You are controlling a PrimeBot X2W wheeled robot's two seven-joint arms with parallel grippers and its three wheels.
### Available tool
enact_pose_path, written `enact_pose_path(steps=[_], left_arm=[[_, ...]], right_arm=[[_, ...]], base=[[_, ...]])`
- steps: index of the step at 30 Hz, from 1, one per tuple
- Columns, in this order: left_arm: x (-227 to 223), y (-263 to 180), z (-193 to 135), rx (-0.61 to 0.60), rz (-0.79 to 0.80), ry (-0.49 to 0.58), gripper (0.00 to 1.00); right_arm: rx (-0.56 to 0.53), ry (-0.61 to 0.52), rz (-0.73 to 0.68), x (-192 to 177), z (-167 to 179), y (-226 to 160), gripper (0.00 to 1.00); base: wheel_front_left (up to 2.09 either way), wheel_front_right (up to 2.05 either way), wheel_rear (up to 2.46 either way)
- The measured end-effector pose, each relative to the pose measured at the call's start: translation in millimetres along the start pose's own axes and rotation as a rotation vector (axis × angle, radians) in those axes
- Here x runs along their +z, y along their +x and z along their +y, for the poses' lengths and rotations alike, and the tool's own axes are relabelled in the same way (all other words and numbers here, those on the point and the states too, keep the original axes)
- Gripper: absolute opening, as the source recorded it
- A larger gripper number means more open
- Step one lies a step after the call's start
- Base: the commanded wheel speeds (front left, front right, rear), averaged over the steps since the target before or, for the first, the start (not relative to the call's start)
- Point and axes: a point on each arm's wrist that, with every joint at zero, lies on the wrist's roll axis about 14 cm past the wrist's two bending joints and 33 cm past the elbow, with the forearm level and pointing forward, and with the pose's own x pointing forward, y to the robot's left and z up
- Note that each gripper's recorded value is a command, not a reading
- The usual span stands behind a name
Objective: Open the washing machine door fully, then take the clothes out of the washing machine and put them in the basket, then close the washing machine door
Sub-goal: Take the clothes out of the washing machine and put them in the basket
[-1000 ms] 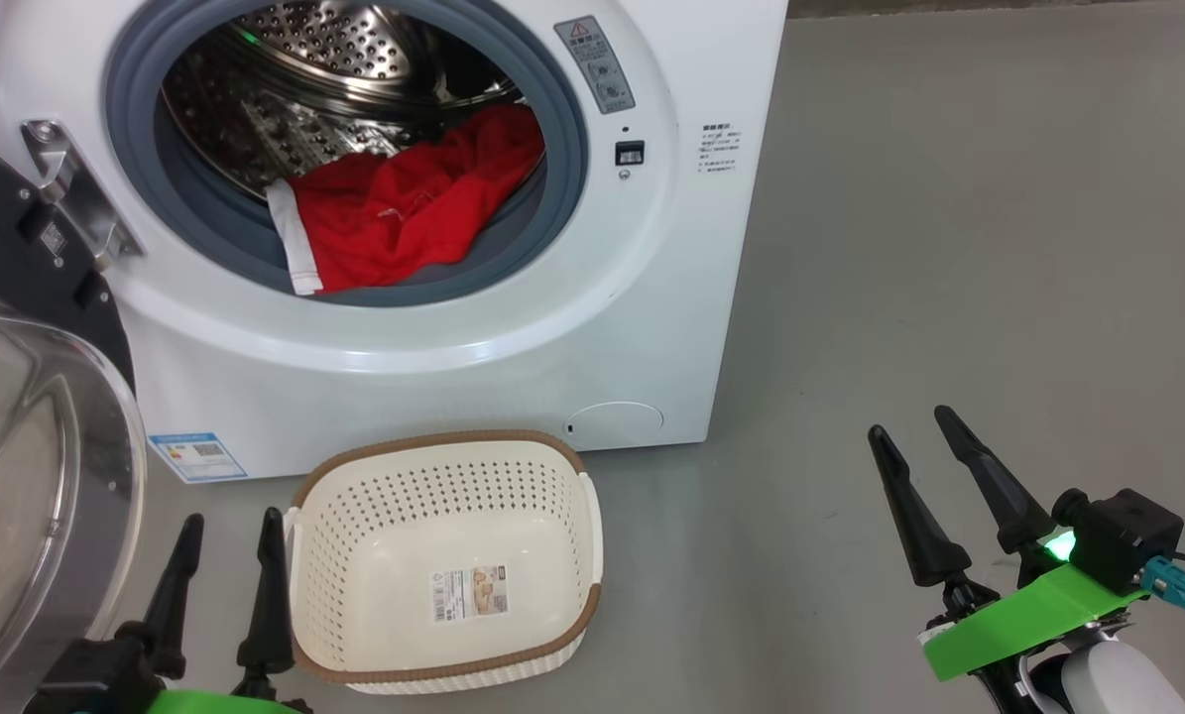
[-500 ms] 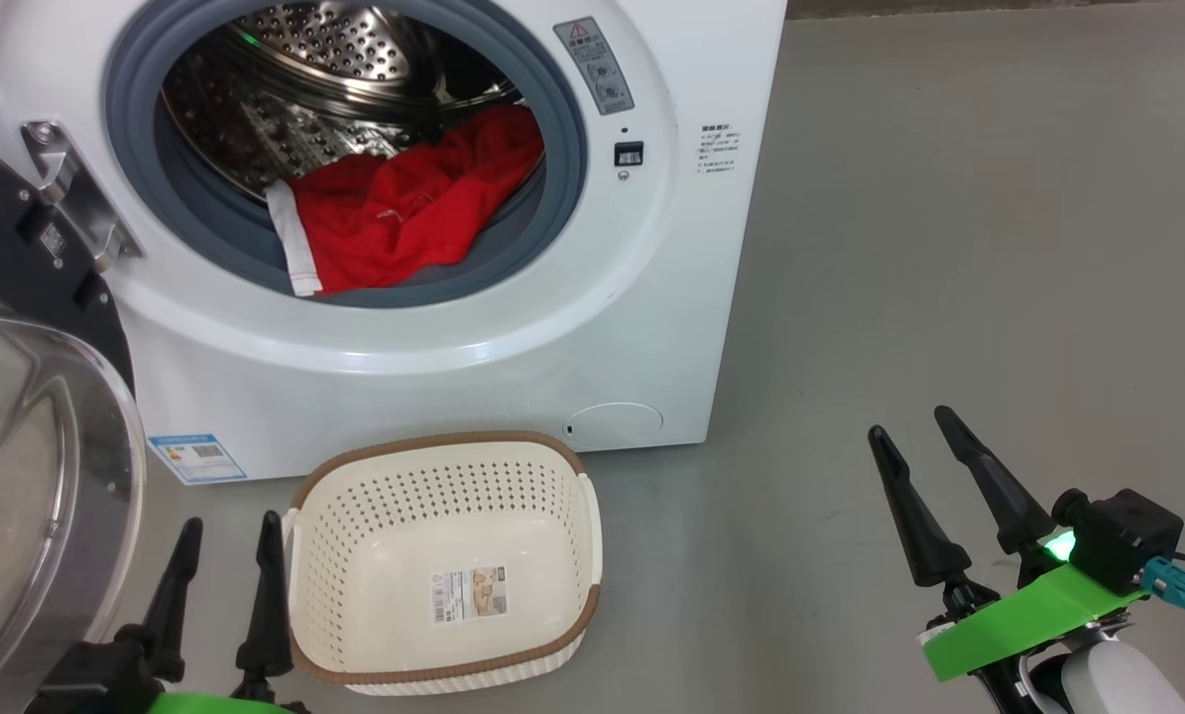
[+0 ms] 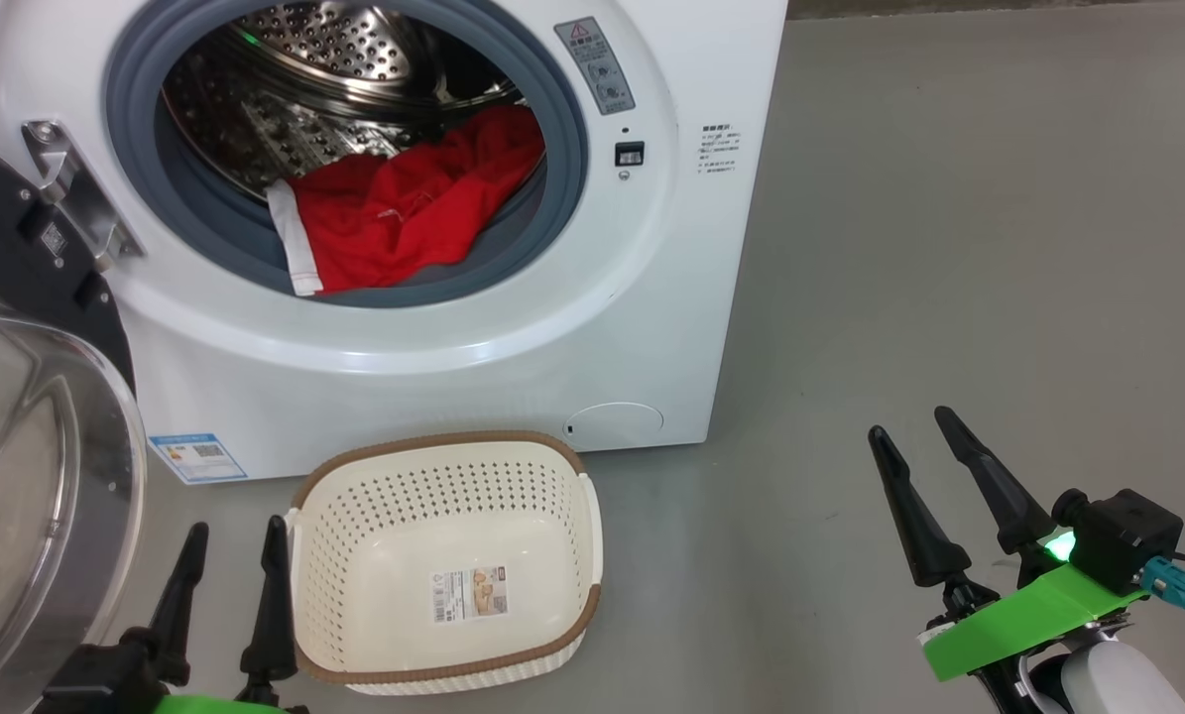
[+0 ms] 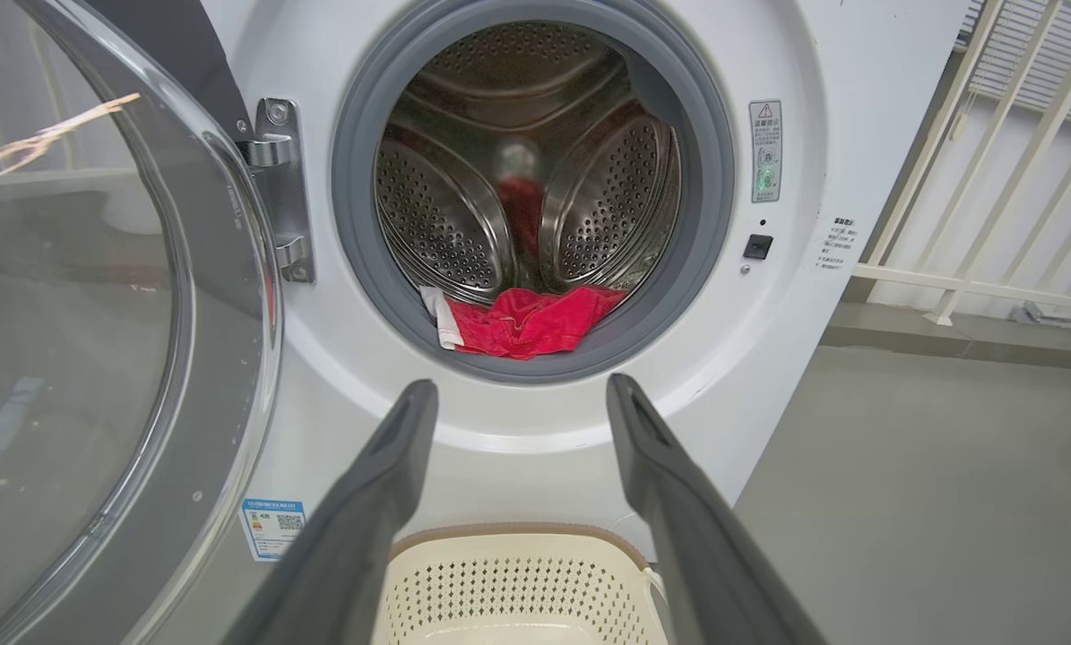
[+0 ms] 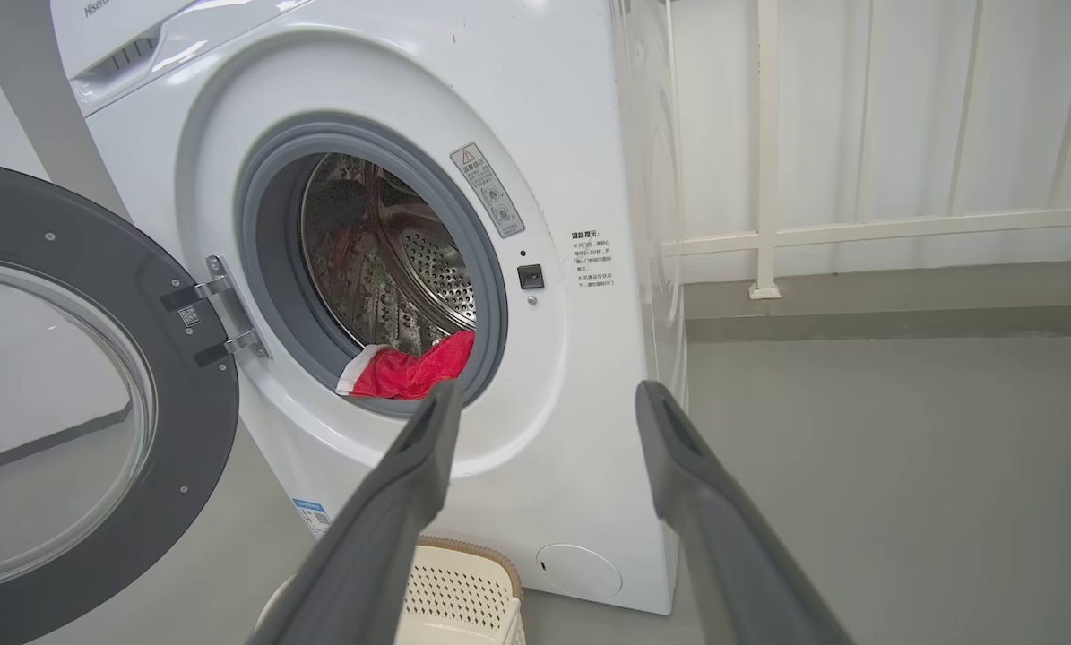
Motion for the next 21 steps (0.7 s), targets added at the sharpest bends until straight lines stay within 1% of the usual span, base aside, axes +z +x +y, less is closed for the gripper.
enact_pose_path(steps=[5, 9, 21], left_arm=[[-1.3, 0.0, 0.4, 0.001, 0.004, -0.002, 1.00], [-2.4, 0.4, -0.8, -0.003, 0.006, -0.007, 1.00], [-3.9, 0.5, -0.1, 0.000, 0.010, -0.004, 1.00]], right_arm=[[-0.001, 0.001, 0.002, -0.9, -0.1, 0.3, 1.00], [-0.002, 0.002, 0.004, -1.8, -0.6, 0.3, 1.00], [-0.006, 0.002, 0.004, -1.8, -1.9, 0.2, 1.00]], base=[[0.21, -0.21, 0.00], [0.81, -0.81, 0.00], [1.48, -1.48, 0.00]])
